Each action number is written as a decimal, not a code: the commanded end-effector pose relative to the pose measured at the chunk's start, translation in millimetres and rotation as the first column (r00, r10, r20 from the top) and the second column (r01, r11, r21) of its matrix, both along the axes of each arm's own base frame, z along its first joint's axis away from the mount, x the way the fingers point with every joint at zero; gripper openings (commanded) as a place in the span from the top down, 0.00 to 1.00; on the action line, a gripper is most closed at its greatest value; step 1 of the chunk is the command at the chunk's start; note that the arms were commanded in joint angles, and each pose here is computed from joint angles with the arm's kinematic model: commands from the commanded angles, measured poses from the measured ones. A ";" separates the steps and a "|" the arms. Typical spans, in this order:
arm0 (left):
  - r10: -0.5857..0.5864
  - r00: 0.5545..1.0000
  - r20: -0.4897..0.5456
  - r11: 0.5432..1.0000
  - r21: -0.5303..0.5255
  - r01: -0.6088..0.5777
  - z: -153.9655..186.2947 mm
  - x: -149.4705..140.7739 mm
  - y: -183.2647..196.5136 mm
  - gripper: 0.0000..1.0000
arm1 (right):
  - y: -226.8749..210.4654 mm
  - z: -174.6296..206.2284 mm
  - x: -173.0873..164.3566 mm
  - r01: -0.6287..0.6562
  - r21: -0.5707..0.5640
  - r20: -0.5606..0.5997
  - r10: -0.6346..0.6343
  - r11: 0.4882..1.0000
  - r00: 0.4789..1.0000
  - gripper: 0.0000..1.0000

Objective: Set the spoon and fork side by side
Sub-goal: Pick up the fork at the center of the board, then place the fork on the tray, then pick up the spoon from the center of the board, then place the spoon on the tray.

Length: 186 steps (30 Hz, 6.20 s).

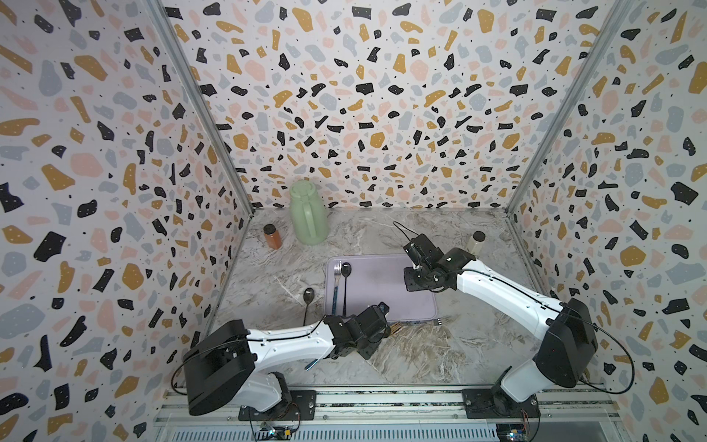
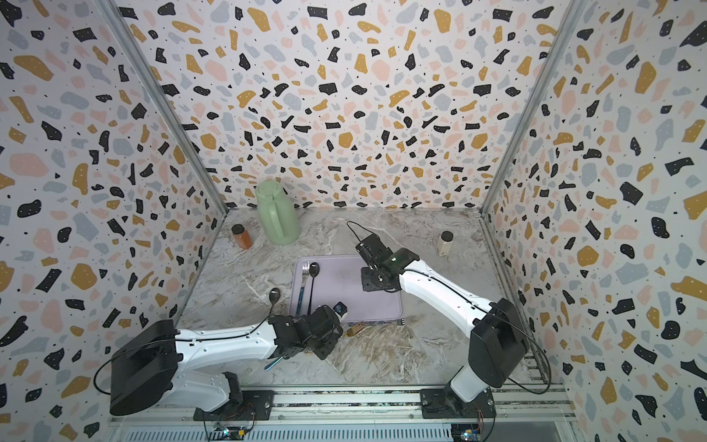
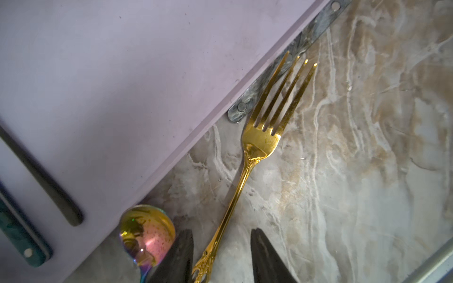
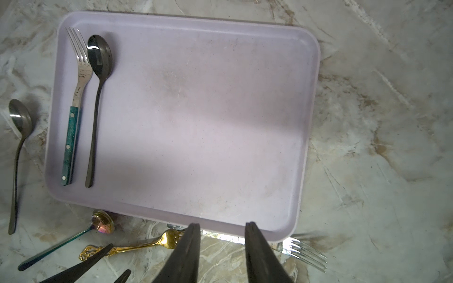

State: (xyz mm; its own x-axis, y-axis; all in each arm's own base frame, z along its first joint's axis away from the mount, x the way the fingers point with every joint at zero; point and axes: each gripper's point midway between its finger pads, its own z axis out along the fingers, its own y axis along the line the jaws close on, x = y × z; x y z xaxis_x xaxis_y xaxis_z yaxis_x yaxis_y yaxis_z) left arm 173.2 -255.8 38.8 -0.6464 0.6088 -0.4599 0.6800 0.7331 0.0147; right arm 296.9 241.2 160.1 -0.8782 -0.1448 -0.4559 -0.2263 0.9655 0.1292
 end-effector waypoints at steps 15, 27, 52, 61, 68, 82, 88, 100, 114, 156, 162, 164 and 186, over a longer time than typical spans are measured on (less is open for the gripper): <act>-0.055 0.998 -0.023 0.998 0.036 0.056 -21.2 1.9 -12.6 0.62 | -4.9 5.0 0.7 -0.009 0.032 0.014 0.008 0.999 1.000 0.59; -0.080 0.993 -0.083 0.997 0.016 0.082 -26.3 -21.5 -18.4 0.90 | -5.4 5.0 0.5 -0.008 0.038 0.008 0.007 0.999 1.000 0.59; 0.208 0.975 0.075 0.960 -0.205 -0.190 90.6 62.9 -5.7 1.00 | -49.1 31.5 -1.0 0.099 0.062 0.093 -0.104 0.993 0.990 0.60; 0.473 0.881 0.013 0.853 -0.256 -0.455 73.5 143.3 -4.3 1.00 | -53.9 18.3 -0.7 0.122 0.066 0.044 -0.125 0.990 0.991 0.60; 0.584 0.810 -0.055 0.785 -0.215 -0.581 39.2 182.1 -6.3 1.00 | -50.2 10.5 -3.1 0.120 0.076 0.009 -0.121 0.990 0.993 0.60; 0.654 0.749 -0.105 0.738 -0.127 -0.663 -1.3 193.5 6.7 1.00 | -45.7 2.2 -3.2 0.117 0.084 -0.019 -0.116 0.989 0.993 0.60; 0.654 0.748 -0.110 0.742 -0.099 -0.663 0.5 190.5 8.9 0.73 | -43.5 2.6 -3.1 0.120 0.097 -0.024 -0.118 0.988 0.993 0.60; 0.612 0.787 -0.074 0.786 -0.051 -0.616 51.8 120.8 64.3 0.45 | -37.5 -0.7 -12.6 0.132 0.160 -0.065 -0.123 0.978 0.990 0.59; 0.583 0.764 -0.276 0.794 -0.003 -0.608 -0.5 5.3 113.6 0.36 | -19.1 0.2 -26.9 0.099 0.183 -0.077 -0.086 0.978 0.993 0.55; 0.225 0.958 -0.175 0.973 0.083 -0.214 -9.9 -45.9 49.8 0.99 | -22.0 2.9 -40.8 0.099 0.168 -0.061 -0.090 0.981 0.994 0.54; 0.211 0.967 -0.141 0.975 -0.035 -0.218 24.4 -38.7 37.9 1.00 | -27.1 6.3 -40.7 0.101 0.154 -0.042 -0.095 0.983 0.995 0.54; 0.215 0.968 -0.128 0.972 -0.070 -0.225 36.2 -33.7 34.6 1.00 | -30.3 8.5 -40.6 0.101 0.149 -0.026 -0.098 0.984 0.995 0.54; 0.440 0.871 -0.219 0.834 -0.260 -0.487 84.7 126.3 -22.5 1.00 | -93.0 -3.6 -37.8 0.163 0.057 0.029 -0.165 0.985 0.986 0.50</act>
State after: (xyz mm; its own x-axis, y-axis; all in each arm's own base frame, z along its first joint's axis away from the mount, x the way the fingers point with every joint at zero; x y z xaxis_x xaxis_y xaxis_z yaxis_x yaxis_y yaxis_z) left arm 279.0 -262.0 113.4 -0.8963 0.1073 -0.4302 0.2435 0.9299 -0.2756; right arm 264.4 155.5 155.7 -0.8702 0.0426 -0.4909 -0.0636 0.9782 0.1976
